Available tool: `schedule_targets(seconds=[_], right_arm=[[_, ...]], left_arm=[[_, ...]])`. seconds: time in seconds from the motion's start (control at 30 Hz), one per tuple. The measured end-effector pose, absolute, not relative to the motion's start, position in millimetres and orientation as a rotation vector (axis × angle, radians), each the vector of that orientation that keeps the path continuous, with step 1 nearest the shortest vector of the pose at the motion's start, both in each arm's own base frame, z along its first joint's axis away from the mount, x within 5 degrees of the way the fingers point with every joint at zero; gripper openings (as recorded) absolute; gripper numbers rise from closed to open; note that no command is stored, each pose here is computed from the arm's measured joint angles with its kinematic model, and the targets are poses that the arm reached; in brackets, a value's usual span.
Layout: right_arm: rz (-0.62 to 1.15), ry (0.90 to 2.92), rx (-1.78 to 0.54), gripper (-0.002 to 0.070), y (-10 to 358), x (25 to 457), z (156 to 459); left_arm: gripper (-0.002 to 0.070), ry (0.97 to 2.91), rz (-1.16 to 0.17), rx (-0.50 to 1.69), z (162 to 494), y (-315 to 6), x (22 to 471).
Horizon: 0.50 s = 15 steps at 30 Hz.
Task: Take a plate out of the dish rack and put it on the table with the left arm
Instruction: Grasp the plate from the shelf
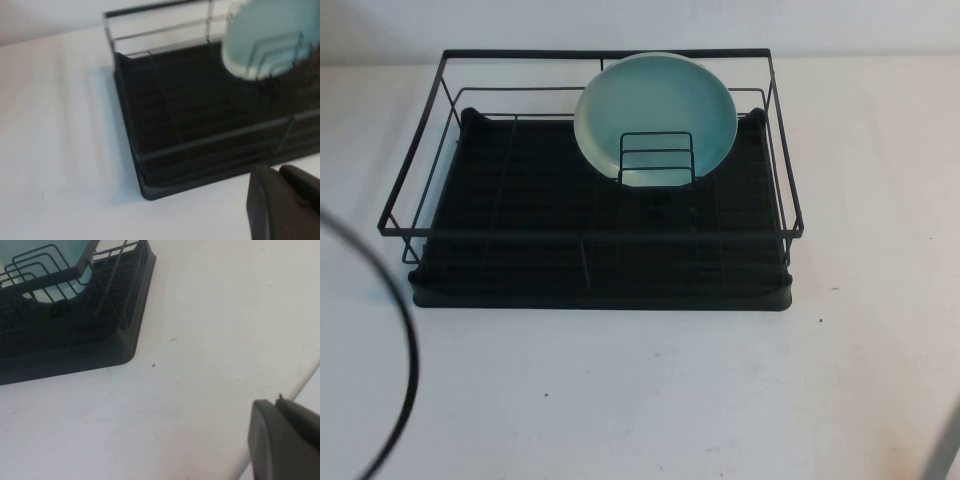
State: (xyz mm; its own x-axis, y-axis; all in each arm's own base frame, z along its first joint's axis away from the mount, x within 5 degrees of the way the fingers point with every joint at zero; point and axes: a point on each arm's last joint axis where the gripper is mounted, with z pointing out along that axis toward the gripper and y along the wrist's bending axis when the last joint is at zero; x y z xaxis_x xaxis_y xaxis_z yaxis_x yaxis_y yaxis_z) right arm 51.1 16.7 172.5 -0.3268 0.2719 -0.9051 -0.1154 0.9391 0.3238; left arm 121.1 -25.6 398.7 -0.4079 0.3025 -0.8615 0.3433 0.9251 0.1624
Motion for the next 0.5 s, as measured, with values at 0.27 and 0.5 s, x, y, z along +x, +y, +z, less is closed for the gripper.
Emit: schedule_targets(seconds=[0.27,0.5], right_arm=[[0.392,1.865,0.115,-0.002,16.7,51.1,172.5],[0.392,1.865,0.115,-0.002,16.7,51.1,172.5]], left_arm=[[-0.0003,2.001,-0.111,0.899,482.7,-51.6,202.4],[-0.0003,1.942,-0.223,1.069,486.1,-69.9,266.4]])
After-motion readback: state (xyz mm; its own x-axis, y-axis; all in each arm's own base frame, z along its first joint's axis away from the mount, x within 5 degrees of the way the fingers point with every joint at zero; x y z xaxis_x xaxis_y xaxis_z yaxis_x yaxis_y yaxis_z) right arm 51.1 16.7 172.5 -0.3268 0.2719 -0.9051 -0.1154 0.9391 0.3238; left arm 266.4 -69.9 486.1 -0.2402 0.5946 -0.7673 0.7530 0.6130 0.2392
